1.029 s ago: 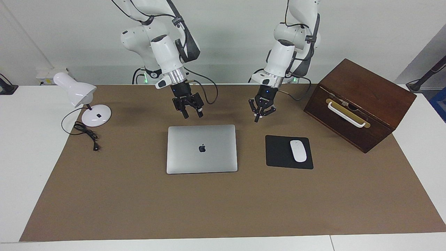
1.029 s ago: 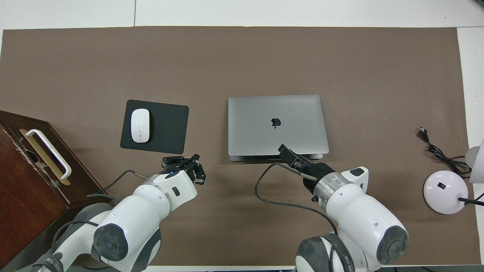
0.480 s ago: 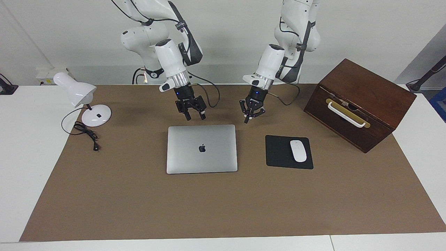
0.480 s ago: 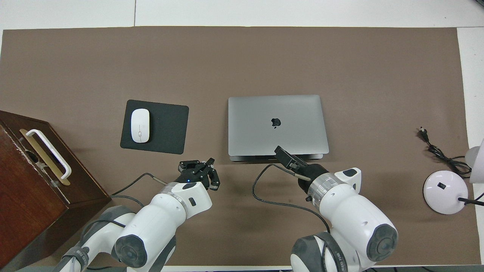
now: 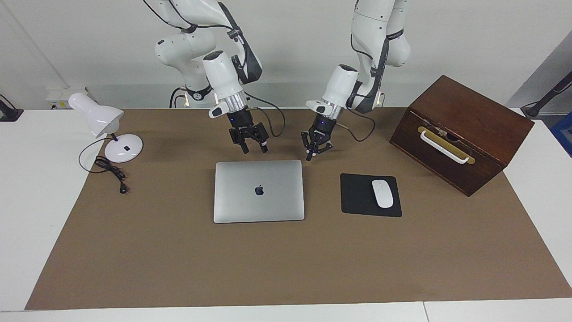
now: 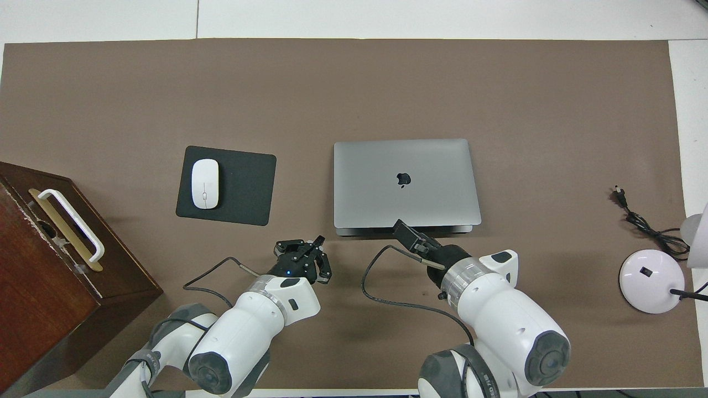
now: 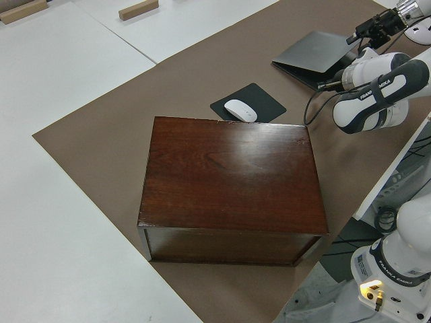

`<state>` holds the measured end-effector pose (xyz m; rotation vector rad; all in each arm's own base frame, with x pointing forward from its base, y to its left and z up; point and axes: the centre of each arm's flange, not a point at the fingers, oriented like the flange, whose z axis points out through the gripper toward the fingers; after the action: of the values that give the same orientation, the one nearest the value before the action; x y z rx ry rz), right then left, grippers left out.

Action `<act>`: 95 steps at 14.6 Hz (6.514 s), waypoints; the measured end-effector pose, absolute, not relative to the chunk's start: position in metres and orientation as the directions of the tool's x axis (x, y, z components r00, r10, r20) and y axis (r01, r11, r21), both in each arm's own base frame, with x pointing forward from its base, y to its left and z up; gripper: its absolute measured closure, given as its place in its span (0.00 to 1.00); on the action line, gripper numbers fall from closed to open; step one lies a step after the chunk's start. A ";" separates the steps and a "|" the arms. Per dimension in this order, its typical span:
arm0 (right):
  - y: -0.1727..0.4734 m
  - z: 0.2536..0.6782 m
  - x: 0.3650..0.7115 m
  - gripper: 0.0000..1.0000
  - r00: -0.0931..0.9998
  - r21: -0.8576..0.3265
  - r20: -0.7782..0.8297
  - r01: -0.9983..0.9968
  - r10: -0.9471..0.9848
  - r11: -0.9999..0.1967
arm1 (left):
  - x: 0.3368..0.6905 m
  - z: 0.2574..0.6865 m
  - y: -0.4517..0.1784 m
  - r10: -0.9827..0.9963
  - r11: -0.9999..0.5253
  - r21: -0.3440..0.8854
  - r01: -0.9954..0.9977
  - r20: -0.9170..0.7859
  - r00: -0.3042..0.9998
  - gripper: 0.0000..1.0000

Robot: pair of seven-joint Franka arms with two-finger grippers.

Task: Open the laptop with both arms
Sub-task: 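Press the left gripper on the laptop base while the right gripper reaches the lid, then wedge the right gripper under the laptop lid front edge, then lift the laptop lid upward with the right gripper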

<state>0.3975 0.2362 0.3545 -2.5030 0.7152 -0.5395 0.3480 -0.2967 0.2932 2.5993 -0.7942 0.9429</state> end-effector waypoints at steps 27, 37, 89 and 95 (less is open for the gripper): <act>0.242 0.329 0.402 0.00 0.790 -0.506 0.208 -0.418 -0.577 -0.755 | 0.391 0.267 -0.343 -0.405 -0.813 0.057 -0.580 0.660 0.633 0.99; 0.238 0.336 0.419 0.00 0.773 -0.520 0.214 -0.427 -0.597 -0.740 | 0.391 0.267 -0.343 -0.405 -0.812 0.057 -0.580 0.660 0.632 0.99; 0.238 0.424 0.554 0.00 0.858 -0.444 0.172 -0.371 -0.483 -0.816 | 0.392 0.267 -0.343 -0.405 -0.813 0.057 -0.580 0.661 0.632 0.99; 0.225 0.442 0.572 0.00 0.870 -0.416 0.205 -0.336 -0.447 -0.845 | 0.392 0.267 -0.343 -0.405 -0.813 0.057 -0.580 0.661 0.632 0.99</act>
<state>0.5722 0.2251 0.4421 -2.6709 0.5810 -0.4192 0.3917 -0.3431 0.2666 2.5911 -0.7992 0.9532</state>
